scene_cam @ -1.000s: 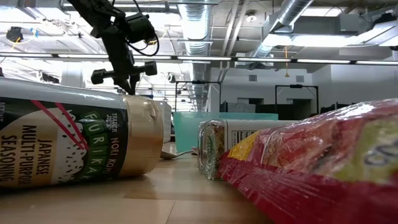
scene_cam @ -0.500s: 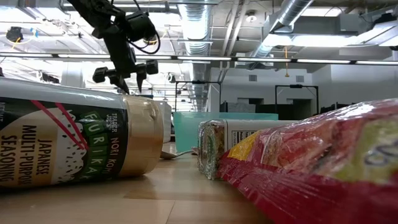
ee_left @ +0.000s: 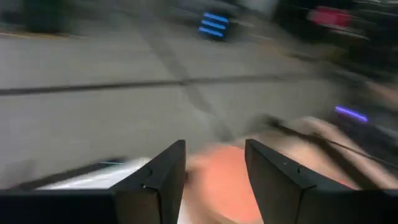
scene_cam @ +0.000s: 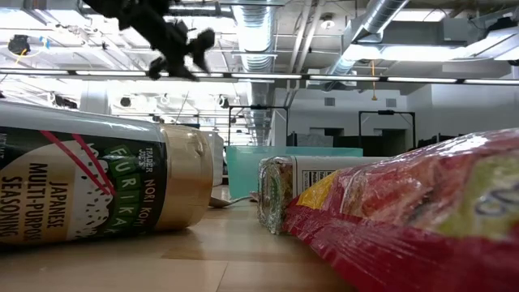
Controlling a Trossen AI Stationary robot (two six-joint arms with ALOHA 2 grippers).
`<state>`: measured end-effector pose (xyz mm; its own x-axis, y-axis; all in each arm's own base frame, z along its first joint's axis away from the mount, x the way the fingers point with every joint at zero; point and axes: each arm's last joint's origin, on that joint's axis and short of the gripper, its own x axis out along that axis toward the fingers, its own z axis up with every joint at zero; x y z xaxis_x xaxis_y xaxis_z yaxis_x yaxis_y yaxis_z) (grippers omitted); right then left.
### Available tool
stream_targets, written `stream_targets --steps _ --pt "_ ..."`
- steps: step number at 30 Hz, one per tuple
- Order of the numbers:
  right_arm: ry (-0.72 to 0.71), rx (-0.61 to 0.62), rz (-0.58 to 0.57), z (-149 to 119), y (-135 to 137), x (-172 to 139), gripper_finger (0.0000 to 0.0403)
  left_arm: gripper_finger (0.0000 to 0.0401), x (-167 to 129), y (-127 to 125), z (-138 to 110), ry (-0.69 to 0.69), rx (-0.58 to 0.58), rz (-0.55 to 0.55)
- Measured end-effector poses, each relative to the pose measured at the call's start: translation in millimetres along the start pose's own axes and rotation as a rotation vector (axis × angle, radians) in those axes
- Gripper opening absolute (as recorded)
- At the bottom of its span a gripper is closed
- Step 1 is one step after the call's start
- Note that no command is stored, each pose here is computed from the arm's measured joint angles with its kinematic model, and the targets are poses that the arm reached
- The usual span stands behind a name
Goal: Pick & Place Food Item
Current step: Put the gold seasoning into the blue bin
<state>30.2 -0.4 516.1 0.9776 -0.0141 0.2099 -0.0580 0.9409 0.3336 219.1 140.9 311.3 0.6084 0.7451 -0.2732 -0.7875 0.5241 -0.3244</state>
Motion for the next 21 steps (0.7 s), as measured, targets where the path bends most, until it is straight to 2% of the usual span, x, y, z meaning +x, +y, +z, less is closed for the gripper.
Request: stream_targets --steps 4,7,12,21 --pt "-0.015 0.000 -0.005 1.1 0.1 -4.9 0.0255 0.0154 -29.1 -11.1 12.6 0.074 0.005 -0.407" --pt "-0.030 0.000 -0.023 2.0 -0.3 -8.1 0.0255 0.0150 -51.9 -17.4 19.4 0.080 0.014 -0.585" --pt "-0.037 0.000 -0.023 2.7 -0.1 -11.1 0.0255 0.0151 -78.5 -19.9 28.5 0.019 0.021 -0.668" --pt "-0.038 0.001 -0.023 2.8 -0.1 -11.2 0.0255 0.0150 -94.7 -16.7 35.0 -0.025 0.017 -0.694"
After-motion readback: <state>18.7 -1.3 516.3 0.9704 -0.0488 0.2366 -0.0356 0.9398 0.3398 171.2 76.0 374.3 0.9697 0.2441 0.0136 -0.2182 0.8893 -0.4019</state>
